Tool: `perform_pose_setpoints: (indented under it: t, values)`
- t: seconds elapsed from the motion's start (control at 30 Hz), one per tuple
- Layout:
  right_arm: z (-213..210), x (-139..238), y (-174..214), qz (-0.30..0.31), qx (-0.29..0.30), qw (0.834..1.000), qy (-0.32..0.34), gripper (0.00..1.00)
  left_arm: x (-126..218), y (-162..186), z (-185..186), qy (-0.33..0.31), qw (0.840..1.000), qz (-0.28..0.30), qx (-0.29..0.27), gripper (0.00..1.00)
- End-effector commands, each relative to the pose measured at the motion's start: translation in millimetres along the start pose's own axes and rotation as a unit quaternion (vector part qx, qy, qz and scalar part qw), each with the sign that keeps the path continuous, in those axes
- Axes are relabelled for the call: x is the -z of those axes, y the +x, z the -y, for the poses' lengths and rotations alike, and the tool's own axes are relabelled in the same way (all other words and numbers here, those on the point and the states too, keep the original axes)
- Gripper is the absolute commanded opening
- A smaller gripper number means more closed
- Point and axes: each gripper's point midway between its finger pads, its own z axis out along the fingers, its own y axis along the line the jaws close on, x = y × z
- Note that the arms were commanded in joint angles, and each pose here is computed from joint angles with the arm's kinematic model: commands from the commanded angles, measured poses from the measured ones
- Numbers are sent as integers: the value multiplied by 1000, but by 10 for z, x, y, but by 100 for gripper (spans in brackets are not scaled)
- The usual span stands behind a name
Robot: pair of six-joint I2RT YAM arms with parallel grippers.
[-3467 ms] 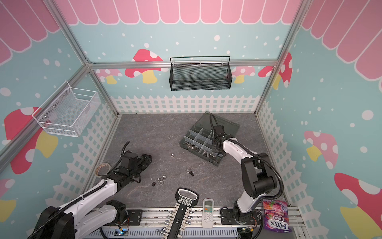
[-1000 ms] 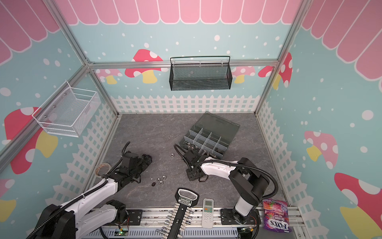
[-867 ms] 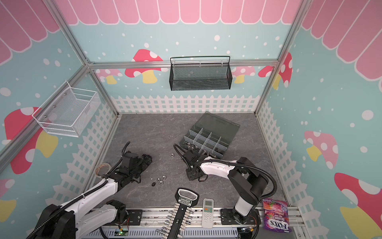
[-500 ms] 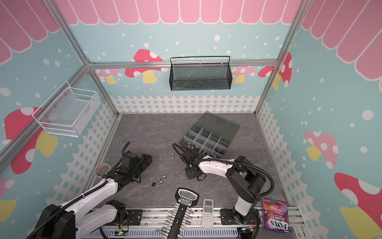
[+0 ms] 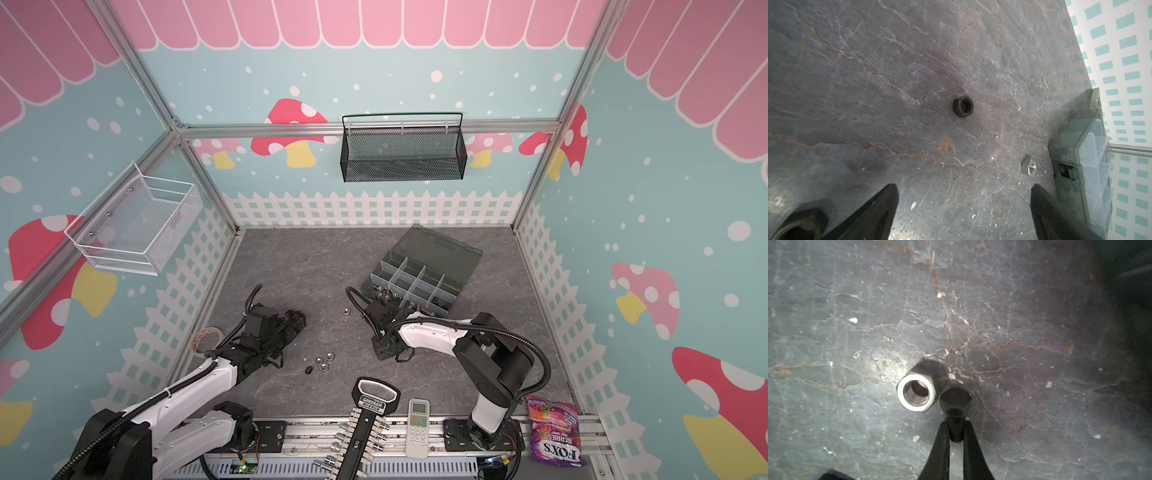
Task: Sort the screws and nuts into containers
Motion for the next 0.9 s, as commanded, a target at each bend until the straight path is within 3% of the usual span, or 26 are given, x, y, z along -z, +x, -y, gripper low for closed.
perform_pose_setpoints:
  t: [0.0, 0.43, 0.6, 0.87]
  values:
    - [-10, 158, -133, 22, -4, 1000, 6, 0, -21, -1, -55, -6, 1000, 3, 13, 100]
    - [102, 718, -560, 94, -39, 995, -6, 0, -17, -33, 25, 1, 1000, 2, 11, 100]
    - [460, 949, -696, 117, -101, 988, -7, 0, -20, -28, 40, 3, 1000, 1, 10, 100]
    - [1256, 1290, -788, 175, -203, 963, 4, 0, -20, -29, 45, 3, 1000, 0, 12, 100]
